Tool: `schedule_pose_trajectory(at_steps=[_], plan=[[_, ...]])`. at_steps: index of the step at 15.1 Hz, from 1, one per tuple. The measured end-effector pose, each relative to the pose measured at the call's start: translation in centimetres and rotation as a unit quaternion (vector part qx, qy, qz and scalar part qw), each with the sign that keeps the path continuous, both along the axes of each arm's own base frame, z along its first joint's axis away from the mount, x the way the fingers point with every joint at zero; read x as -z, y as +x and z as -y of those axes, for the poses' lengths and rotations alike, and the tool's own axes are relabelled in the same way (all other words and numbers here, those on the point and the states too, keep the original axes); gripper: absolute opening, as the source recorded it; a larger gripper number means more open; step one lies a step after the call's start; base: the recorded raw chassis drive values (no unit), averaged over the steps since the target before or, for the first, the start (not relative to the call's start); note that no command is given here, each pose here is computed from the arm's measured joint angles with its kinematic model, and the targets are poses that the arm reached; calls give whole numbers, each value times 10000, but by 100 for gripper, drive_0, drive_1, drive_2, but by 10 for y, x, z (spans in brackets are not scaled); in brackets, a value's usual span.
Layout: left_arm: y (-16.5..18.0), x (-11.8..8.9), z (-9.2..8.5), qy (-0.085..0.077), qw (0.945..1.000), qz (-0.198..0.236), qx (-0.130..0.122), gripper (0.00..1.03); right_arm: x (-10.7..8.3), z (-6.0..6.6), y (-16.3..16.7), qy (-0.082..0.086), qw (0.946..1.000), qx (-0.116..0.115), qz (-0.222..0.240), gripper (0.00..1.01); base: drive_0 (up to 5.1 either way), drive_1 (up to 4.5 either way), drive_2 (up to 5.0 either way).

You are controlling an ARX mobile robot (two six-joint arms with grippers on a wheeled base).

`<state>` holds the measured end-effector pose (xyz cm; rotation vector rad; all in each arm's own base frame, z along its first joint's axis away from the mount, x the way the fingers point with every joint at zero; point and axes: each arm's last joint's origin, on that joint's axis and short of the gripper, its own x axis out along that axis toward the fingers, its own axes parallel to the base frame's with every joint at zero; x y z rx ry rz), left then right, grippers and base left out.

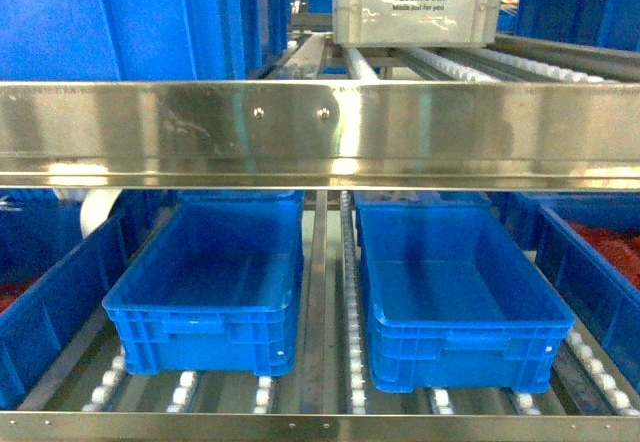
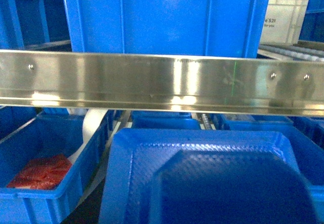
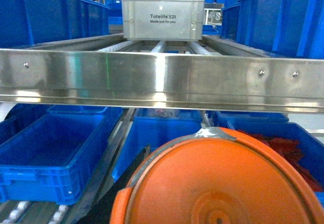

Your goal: Sort blue parts and orange caps into right shelf containers

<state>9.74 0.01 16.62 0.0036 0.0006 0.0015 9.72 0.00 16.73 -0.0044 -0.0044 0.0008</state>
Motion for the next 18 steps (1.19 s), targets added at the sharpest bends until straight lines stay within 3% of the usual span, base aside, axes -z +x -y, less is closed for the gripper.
schedule_pose_trajectory(at_steps=[18], plan=[[0,0,0,0,10000,-10,2,42,0,0,0,19,10000,0,-13,42,0,0,0]])
